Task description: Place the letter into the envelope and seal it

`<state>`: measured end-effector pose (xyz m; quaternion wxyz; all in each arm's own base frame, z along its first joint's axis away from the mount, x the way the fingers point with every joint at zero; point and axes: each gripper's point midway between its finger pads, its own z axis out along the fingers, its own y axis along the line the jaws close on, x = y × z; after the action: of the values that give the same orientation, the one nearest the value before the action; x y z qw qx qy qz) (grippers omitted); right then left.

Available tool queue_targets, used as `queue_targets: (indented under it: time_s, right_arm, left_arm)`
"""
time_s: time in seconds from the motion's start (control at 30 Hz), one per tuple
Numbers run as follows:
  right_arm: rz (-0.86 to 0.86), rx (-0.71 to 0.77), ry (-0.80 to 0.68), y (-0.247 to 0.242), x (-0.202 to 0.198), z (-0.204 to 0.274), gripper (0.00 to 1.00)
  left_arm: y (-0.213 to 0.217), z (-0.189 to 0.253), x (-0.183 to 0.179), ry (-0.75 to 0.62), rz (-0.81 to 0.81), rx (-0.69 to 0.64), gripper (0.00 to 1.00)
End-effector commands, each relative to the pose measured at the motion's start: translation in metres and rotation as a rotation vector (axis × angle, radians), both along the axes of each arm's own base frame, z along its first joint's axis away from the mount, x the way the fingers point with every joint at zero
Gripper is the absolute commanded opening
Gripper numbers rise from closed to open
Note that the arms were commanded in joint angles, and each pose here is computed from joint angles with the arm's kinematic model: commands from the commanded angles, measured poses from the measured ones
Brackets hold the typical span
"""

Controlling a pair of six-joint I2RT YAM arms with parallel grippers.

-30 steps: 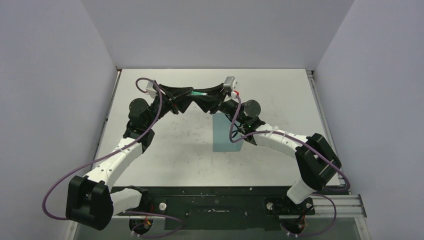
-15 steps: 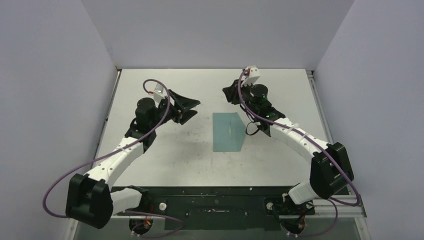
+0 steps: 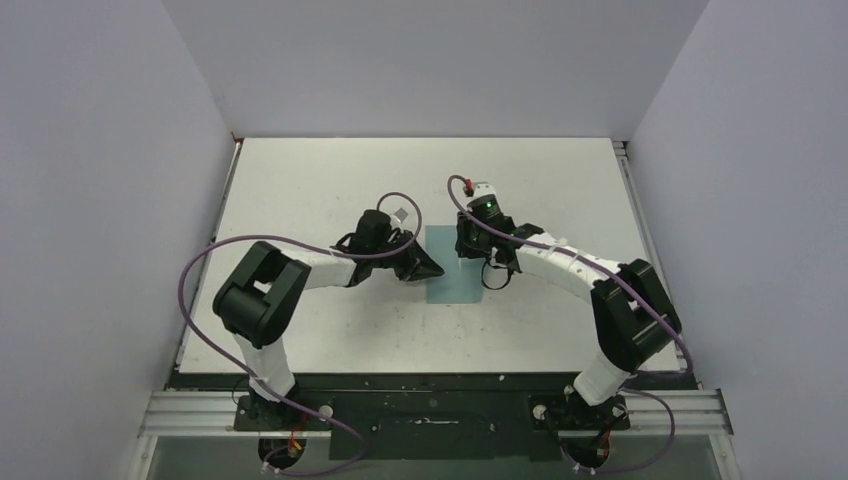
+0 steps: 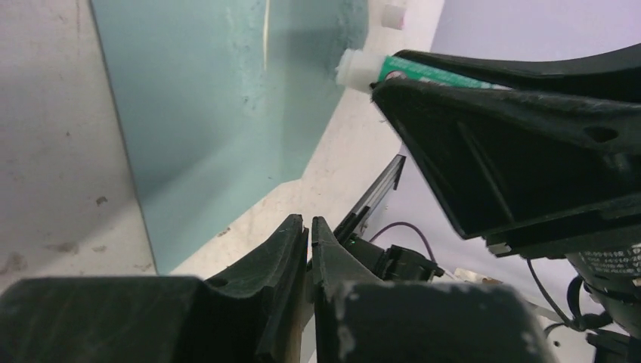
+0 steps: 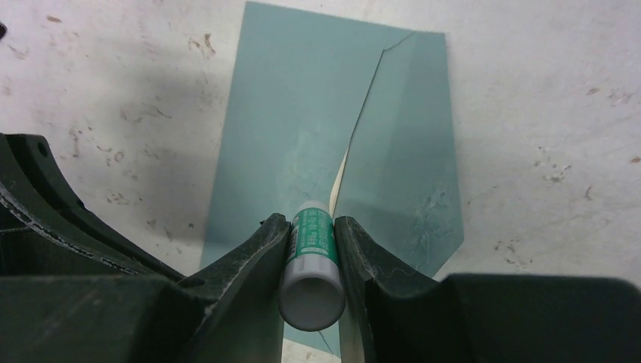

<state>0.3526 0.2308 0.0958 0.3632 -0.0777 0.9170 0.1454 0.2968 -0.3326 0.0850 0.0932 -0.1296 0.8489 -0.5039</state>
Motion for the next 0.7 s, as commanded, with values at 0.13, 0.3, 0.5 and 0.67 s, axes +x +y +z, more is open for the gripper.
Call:
queue_targets:
  time_s: [0.13,0.3,0.5,0.67]
  right_arm:
    - [-0.005,-0.056,0.012,0.016,0.008,-0.024,0.05]
    - [0.003,-0.070,0.017,0.022,0.012,-0.039,0.05]
    - [0.005,-0.104,0.022,0.025,0.014,-0.056,0.05]
    - [0.000,-0.144,0.008,0.025,0.012,-0.067,0.05]
  left_arm:
    - [-0.007,-0.018,0.030,-0.176,-0.068,0.164,0.09]
    - [0.001,-0.044,0.027,-0.189,-0.093,0.288,0.17]
    - [-0.003,-0.076,0.020,-0.092,-0.119,0.278,0.19]
    - [0.013,-0.105,0.012,0.022,-0.120,0.350,0.09]
